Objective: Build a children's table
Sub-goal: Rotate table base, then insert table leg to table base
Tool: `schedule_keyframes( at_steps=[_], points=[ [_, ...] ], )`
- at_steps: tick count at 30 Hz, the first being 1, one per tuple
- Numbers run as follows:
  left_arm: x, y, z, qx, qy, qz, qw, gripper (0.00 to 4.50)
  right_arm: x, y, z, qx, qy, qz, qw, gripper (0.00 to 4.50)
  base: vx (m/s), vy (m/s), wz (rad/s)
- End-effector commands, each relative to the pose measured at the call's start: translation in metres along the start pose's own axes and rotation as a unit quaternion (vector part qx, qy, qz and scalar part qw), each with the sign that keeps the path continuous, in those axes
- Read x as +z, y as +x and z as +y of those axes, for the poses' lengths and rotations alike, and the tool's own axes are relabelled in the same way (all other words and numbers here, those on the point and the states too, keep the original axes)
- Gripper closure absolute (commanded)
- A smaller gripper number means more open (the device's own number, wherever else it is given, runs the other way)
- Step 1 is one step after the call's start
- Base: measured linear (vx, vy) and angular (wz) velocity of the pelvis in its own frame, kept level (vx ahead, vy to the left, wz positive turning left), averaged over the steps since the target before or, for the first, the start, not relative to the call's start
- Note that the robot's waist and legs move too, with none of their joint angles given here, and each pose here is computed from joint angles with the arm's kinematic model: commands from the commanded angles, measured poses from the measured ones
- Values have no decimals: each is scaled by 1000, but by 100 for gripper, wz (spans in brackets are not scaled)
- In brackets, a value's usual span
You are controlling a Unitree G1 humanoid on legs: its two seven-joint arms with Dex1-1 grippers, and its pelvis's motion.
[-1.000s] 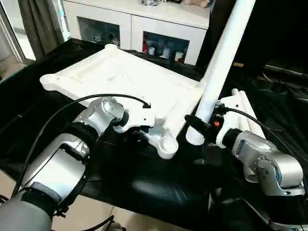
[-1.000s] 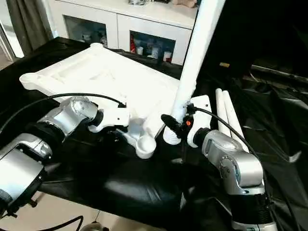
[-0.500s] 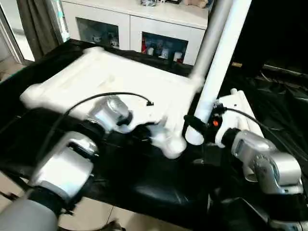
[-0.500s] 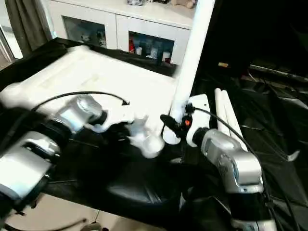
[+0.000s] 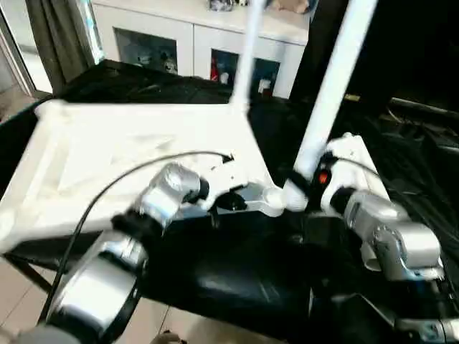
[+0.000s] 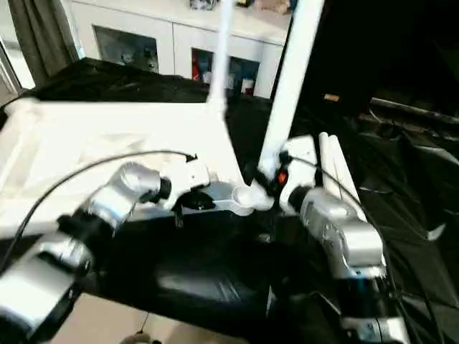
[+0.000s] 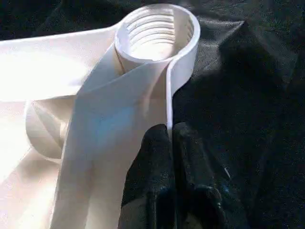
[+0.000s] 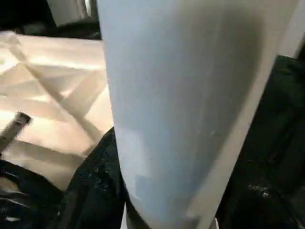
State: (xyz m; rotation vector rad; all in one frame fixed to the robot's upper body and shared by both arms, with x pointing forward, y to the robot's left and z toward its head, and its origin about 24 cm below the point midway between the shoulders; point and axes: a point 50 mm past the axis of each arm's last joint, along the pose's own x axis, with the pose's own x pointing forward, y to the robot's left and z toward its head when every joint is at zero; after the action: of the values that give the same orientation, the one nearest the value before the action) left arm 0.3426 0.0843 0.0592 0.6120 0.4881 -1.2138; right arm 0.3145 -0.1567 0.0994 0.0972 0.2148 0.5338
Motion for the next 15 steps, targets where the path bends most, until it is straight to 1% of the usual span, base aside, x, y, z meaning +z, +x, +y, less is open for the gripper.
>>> schedule_keyframes(
  at_steps=[1, 4, 5, 6, 7, 9, 11, 15],
  points=[
    [-16, 4, -8, -6, -16, 27, 999, 450, 5, 1, 1, 31, 15, -18, 999, 258, 0, 0, 0],
    [-15, 3, -11, -6, -29, 9, 1000, 450, 1, 3, 5, 60, 26, -11, 998, 258, 0, 0, 0],
    [-15, 2, -12, -11, -33, 4, 999, 450, -1, 5, 7, 68, 25, -2, 997, 258, 0, 0, 0],
    [-17, 2, -14, -22, -35, 4, 999, 450, -7, 8, 8, 77, 20, 17, 997, 258, 0, 0, 0],
    [-17, 2, -14, -22, -35, 4, 999, 450, -7, 8, 8, 77, 20, 17, 997, 258, 0, 0, 0],
    [-21, 0, -16, -34, -31, 19, 999, 450, -13, 14, 6, 70, 6, 31, 997, 258, 0, 0, 0],
    [-22, 0, -17, -38, -28, 24, 999, 450, -14, 17, 5, 68, 3, 32, 997, 258, 0, 0, 0],
    [-24, -3, -19, -54, -13, 46, 997, 450, -15, 28, 4, 68, 4, 36, 997, 258, 0, 0, 0]
  ],
)
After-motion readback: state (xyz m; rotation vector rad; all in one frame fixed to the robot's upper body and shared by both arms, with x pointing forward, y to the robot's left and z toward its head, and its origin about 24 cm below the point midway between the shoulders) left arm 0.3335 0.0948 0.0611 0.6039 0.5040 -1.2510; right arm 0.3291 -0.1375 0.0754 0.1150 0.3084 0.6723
